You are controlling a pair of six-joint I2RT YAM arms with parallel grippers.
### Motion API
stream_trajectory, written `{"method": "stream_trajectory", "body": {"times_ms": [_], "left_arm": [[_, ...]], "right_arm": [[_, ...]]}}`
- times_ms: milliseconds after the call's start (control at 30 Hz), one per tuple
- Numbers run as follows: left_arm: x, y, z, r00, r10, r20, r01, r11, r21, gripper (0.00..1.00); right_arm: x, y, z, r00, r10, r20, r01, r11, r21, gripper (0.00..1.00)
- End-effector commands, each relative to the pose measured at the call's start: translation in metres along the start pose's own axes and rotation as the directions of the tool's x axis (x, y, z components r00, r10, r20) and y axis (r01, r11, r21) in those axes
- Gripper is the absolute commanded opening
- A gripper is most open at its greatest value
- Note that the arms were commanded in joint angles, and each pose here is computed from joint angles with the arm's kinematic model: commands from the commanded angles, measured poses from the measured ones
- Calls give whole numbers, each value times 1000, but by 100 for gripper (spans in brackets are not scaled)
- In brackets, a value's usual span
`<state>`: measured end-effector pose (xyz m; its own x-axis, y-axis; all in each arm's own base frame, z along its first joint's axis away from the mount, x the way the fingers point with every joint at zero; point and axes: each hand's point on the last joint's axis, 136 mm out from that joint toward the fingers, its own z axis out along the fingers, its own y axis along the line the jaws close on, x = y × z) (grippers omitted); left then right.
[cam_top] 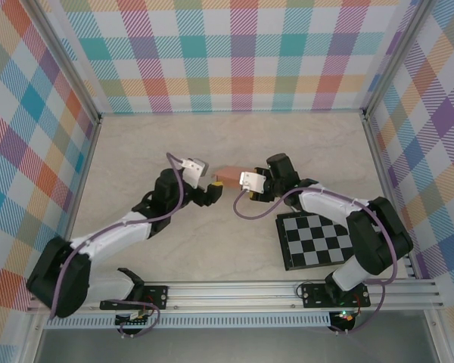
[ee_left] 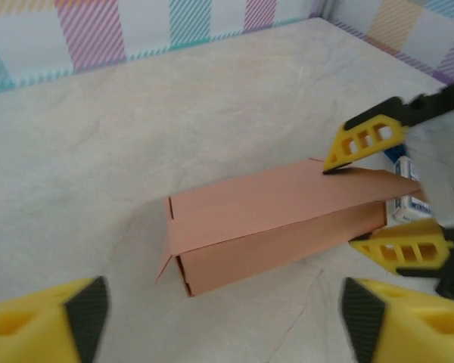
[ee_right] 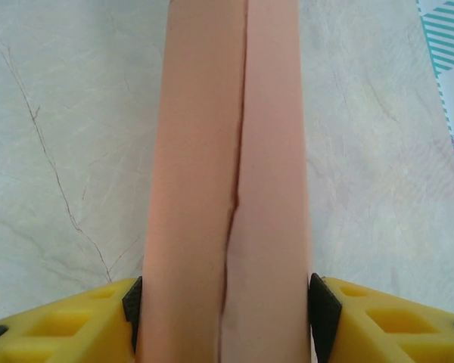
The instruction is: Fold the paper box
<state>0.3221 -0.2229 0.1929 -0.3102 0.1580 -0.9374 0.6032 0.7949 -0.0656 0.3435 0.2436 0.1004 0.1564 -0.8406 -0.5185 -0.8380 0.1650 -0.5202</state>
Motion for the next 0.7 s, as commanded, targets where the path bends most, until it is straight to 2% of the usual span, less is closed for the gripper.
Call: {"method": "stream_trajectory", "body": {"times_ms": [0, 100, 167, 367, 500, 567, 600, 667], "left_arm": [[-7, -15, -35, 983, 179, 37, -182, 979, 92, 100], [-11, -8, -57, 954, 294, 56, -297, 953, 62, 100], [-4, -12, -61, 924, 380, 44, -383, 918, 100, 100], [18, -30, -50, 798, 603, 8, -578, 761, 294, 100], [21, -26, -38, 695, 719, -16, -669, 654, 352, 98], [21, -24, -34, 647, 763, -16, -703, 604, 374, 97], [28, -25, -37, 636, 771, -32, -696, 592, 406, 95], [26, -23, -41, 651, 759, -18, -688, 599, 411, 93]], "right_arm": [[-18, 3, -14, 996, 38, 77, -32, 997, -74, 56], [-18, 8, -18, 994, 74, 84, -62, 988, -139, 51], [-18, 11, -20, 992, 92, 86, -77, 982, -170, 50], [-29, 17, -32, 984, 137, 112, -101, 954, -283, 49], [-42, 26, -45, 972, 192, 137, -125, 912, -391, 49], [-46, 31, -50, 966, 217, 138, -137, 887, -441, 45], [-45, 34, -52, 965, 223, 135, -138, 877, -460, 45], [-47, 38, -55, 961, 241, 137, -144, 856, -496, 45]]}}
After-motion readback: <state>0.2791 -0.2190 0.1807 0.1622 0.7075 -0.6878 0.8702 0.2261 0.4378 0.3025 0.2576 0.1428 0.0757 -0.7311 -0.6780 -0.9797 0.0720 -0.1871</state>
